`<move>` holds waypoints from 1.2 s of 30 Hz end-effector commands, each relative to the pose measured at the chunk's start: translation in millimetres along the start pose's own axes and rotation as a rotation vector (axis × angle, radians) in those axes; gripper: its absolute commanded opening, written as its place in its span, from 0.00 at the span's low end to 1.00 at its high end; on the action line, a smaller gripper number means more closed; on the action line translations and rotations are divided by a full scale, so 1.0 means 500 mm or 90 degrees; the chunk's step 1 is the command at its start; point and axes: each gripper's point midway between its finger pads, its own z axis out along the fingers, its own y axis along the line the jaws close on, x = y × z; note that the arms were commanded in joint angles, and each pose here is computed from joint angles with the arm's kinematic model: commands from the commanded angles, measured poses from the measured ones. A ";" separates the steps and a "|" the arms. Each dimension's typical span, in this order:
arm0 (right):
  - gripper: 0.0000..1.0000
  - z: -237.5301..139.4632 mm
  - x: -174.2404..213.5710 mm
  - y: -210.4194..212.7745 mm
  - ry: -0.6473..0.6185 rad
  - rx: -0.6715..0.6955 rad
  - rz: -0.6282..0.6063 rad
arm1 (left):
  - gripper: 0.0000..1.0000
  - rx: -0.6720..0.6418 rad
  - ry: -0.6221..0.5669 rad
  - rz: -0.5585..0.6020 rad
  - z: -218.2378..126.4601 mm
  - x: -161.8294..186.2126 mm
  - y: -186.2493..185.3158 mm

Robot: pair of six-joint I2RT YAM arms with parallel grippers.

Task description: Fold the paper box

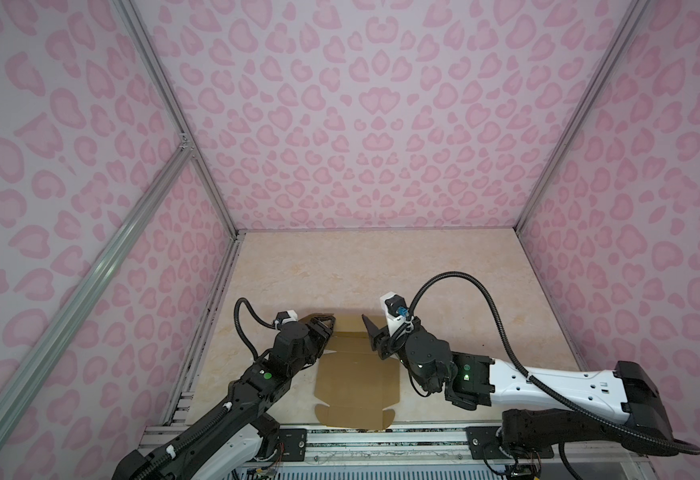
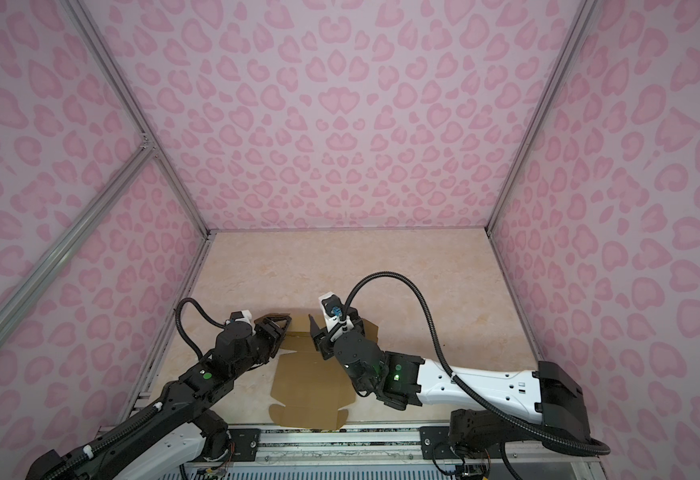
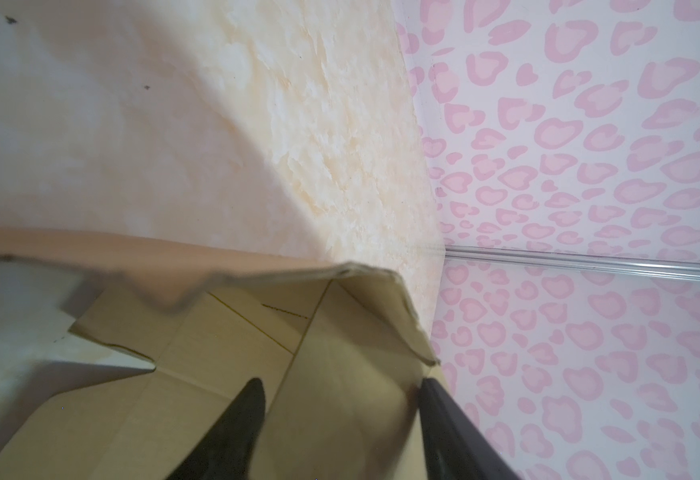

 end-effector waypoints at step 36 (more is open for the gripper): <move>0.55 0.082 0.208 -0.017 0.002 -0.038 0.755 | 0.61 -0.034 0.017 0.010 -0.010 0.010 0.027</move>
